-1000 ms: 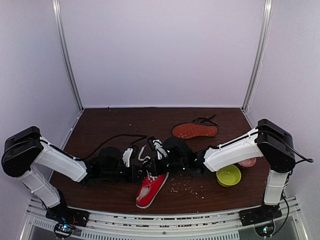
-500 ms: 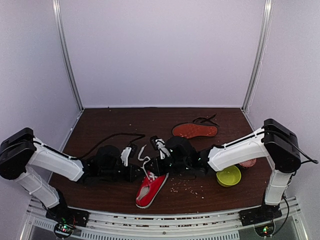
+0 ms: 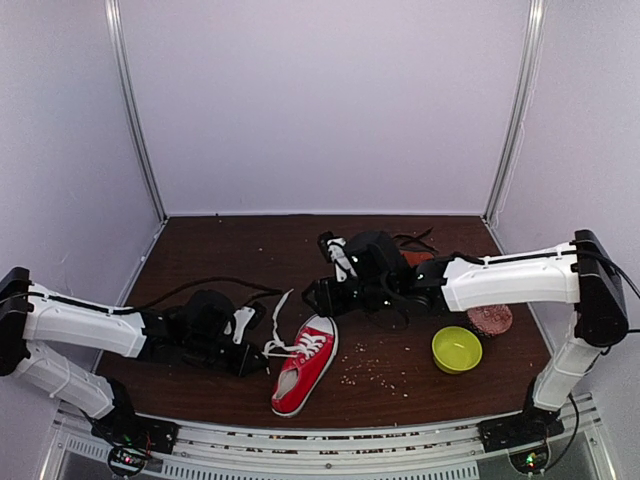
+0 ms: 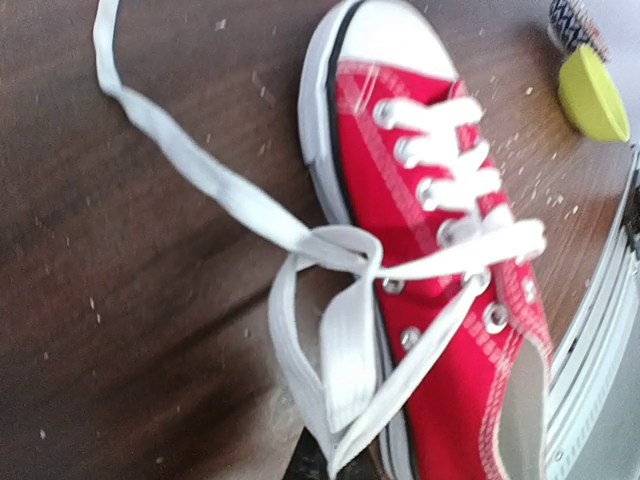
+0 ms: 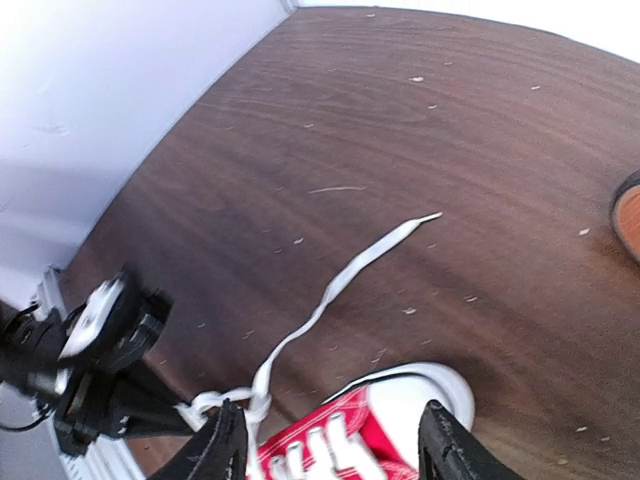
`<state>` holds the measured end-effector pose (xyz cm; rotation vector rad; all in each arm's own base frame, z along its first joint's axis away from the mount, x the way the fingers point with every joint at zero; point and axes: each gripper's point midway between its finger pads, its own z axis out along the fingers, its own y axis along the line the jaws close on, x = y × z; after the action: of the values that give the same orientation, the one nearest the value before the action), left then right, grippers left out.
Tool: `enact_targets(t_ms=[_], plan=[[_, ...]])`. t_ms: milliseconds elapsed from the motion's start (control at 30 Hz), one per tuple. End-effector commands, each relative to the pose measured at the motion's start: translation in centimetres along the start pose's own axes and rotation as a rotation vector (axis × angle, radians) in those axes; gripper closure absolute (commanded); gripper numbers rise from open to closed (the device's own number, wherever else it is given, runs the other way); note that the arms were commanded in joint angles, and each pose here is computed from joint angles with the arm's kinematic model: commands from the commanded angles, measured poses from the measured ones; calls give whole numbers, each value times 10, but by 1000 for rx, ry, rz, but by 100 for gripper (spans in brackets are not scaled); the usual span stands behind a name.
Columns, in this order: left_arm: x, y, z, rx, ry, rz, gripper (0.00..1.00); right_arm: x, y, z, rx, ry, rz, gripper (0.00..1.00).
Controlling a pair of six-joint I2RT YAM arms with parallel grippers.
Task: Tie the shoes
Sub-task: Tie the crossed shoelace on the shoe.
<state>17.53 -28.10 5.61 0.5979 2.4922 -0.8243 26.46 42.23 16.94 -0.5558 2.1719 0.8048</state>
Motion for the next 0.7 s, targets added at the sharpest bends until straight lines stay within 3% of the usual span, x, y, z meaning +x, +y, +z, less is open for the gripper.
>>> enact_targets(t_ms=[0, 267, 667], plan=[[14, 5, -4, -25, 94, 13, 100, -1, -30, 14, 204, 87, -87, 41], [17, 9, -11, -44, 89, -2, 100, 5, -40, 71, 322, 179, -107, 38], [9, 1, -20, -7, 34, 3, 100, 24, -13, 129, 253, 279, -120, 33]])
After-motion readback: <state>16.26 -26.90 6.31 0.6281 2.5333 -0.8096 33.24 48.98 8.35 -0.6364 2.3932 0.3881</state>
